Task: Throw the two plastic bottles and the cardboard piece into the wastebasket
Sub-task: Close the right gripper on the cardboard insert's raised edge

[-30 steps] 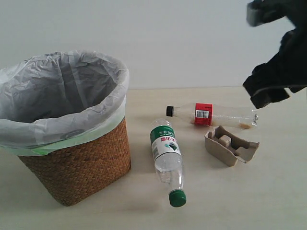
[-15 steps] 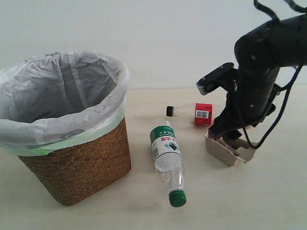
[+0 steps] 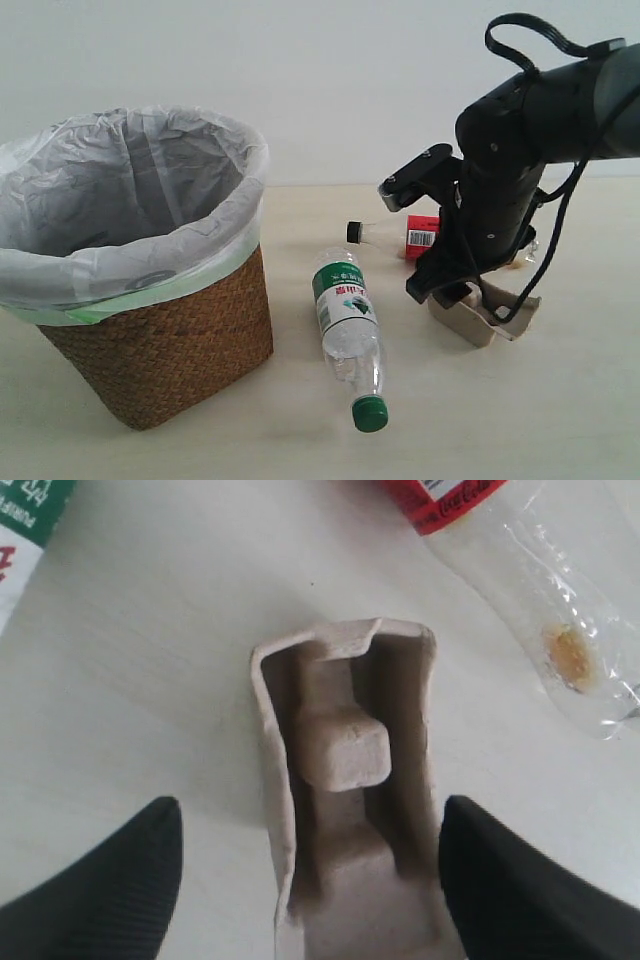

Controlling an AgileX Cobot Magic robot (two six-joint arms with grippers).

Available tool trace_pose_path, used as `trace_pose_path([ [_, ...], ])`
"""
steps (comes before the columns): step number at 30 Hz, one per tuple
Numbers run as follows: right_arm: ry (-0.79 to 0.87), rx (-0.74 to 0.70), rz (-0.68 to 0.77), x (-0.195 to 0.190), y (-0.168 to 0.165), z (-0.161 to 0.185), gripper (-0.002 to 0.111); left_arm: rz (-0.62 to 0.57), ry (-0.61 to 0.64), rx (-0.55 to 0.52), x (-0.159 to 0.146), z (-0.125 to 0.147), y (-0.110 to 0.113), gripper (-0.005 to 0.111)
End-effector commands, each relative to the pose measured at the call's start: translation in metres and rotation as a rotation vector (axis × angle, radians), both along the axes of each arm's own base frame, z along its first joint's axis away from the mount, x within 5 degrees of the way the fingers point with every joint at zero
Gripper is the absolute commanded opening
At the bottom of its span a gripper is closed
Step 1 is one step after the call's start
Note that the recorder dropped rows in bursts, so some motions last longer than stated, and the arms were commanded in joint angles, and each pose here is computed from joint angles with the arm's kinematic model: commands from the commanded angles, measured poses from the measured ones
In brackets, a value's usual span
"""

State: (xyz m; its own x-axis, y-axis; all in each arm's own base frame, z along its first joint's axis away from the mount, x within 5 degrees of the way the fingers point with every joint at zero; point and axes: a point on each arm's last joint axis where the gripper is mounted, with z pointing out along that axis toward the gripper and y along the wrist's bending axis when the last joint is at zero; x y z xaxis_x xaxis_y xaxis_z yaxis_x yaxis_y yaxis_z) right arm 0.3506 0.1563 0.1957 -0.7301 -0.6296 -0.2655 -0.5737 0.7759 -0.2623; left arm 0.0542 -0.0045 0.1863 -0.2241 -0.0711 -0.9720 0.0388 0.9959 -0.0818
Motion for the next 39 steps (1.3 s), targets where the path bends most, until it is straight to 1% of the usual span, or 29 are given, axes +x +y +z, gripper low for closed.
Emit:
trace_pose_path([
  [1,-0.013,-0.010,0.024,0.005,0.002,-0.006,0.065,0.002,-0.002,-0.002,0.000,-0.001,0.000,0.004],
  [4,-0.014,-0.038,0.044,0.006,0.000,-0.008,0.065,0.002,-0.002,-0.002,0.000,-0.001,0.000,0.004],
  [7,0.037,-0.098,0.132,0.005,-0.006,-0.012,0.065,0.002,-0.002,-0.002,0.000,-0.001,0.000,0.004],
  [8,0.046,-0.099,0.135,0.005,-0.008,-0.012,0.065,0.002,-0.002,-0.002,0.000,-0.001,0.000,0.004],
  [10,0.063,-0.061,0.093,0.010,-0.020,-0.012,0.065,0.002,-0.002,-0.002,0.000,-0.001,0.000,0.004],
  [13,0.092,0.022,0.063,0.014,-0.029,-0.012,0.065,0.002,-0.002,-0.002,0.000,-0.001,0.000,0.004],
  [14,0.089,0.050,0.064,0.015,-0.030,-0.012,0.065,0.002,-0.002,-0.002,0.000,-0.001,0.000,0.004],
  [16,0.082,0.063,0.085,0.016,-0.028,-0.011,0.065,0.002,-0.002,-0.002,0.000,-0.001,0.000,0.004],
  [21,0.083,0.065,0.092,0.020,-0.027,-0.021,0.065,0.002,-0.002,-0.002,0.000,-0.001,0.000,0.004],
  [24,0.044,0.079,0.098,0.025,-0.024,-0.027,0.065,0.002,-0.002,-0.002,0.000,-0.001,0.000,0.004],
  [31,0.015,0.058,0.151,0.028,-0.024,-0.027,0.065,0.002,-0.002,-0.002,0.000,-0.001,0.000,0.004],
  [39,0.002,0.061,0.154,0.029,-0.024,-0.026,0.065,0.002,-0.002,-0.002,0.000,-0.001,0.000,0.004],
])
